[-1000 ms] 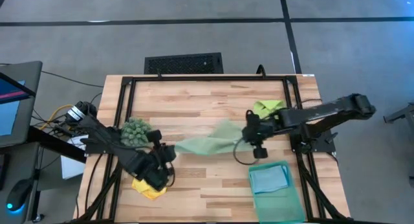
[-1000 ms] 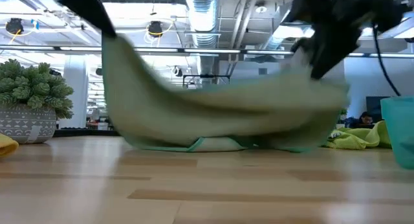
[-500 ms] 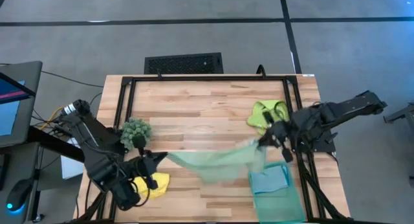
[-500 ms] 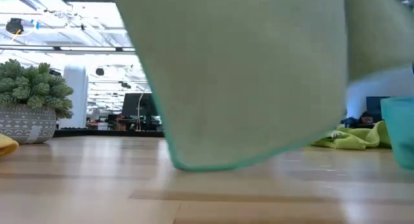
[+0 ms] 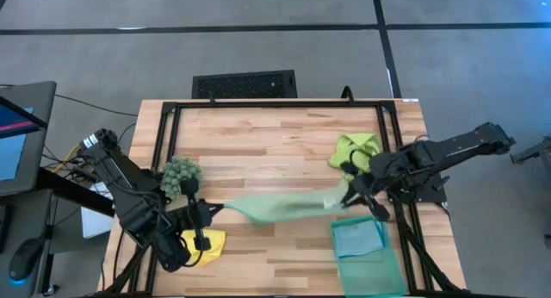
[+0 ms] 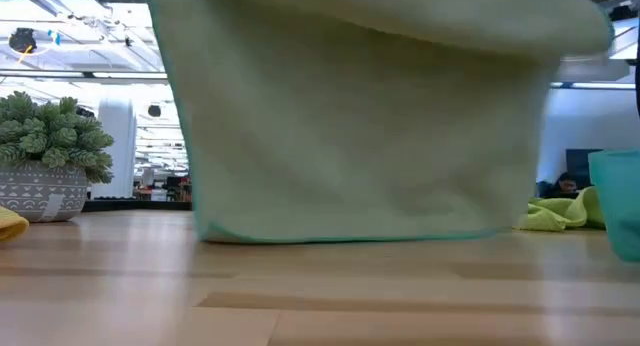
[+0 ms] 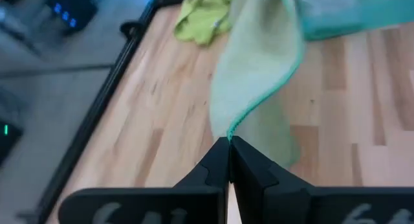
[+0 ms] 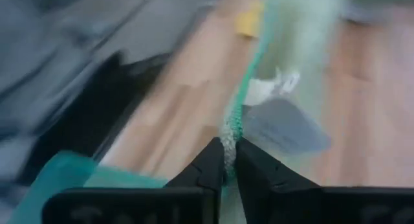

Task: Fold microfiber towels
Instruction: Fold the green microfiber cloth

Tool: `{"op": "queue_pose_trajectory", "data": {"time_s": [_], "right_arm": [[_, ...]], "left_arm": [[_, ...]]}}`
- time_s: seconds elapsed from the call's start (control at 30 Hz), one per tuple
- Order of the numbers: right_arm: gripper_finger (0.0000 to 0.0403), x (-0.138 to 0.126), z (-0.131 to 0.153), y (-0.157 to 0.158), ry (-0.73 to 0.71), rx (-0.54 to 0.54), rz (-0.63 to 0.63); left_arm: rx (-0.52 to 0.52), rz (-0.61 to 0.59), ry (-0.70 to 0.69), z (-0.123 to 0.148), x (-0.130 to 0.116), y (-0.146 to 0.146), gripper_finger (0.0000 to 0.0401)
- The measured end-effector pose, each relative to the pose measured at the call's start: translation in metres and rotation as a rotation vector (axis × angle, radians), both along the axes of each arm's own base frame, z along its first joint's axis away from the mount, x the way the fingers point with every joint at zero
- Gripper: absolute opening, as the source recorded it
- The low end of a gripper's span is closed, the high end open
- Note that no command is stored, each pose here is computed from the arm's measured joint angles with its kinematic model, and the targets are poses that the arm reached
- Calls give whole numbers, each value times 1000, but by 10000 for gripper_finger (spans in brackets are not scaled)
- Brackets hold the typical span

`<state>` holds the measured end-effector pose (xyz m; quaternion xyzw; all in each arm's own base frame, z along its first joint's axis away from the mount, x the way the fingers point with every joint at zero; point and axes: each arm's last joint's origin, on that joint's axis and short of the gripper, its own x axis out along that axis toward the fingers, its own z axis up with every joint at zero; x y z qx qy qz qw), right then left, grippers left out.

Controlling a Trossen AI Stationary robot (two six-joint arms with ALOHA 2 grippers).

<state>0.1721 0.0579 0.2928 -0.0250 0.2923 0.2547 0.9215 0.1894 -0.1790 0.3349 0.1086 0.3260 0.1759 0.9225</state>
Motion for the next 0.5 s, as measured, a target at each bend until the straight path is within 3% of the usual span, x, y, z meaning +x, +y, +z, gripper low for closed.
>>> {"op": "queue_pose_trajectory", "data": {"time_s": [0.03,0.1,0.33,0.4,0.5], "right_arm": [[54,2,-1,3,-16,-13,31],[40,8,-3,2,-32,-46,-31],[8,22,-14,-33,26,-179,-612],[14,21,-14,-38,31,-196,-644],[28,15,-7,-33,13,-111,-532]], "left_arm": [[21,-21,-4,1,0,-2,0],[58,-25,-21,1,0,-2,0],[104,149,-18,-1,1,22,0],[101,174,-22,-1,1,25,0],[85,129,1,1,0,20,0]]}}
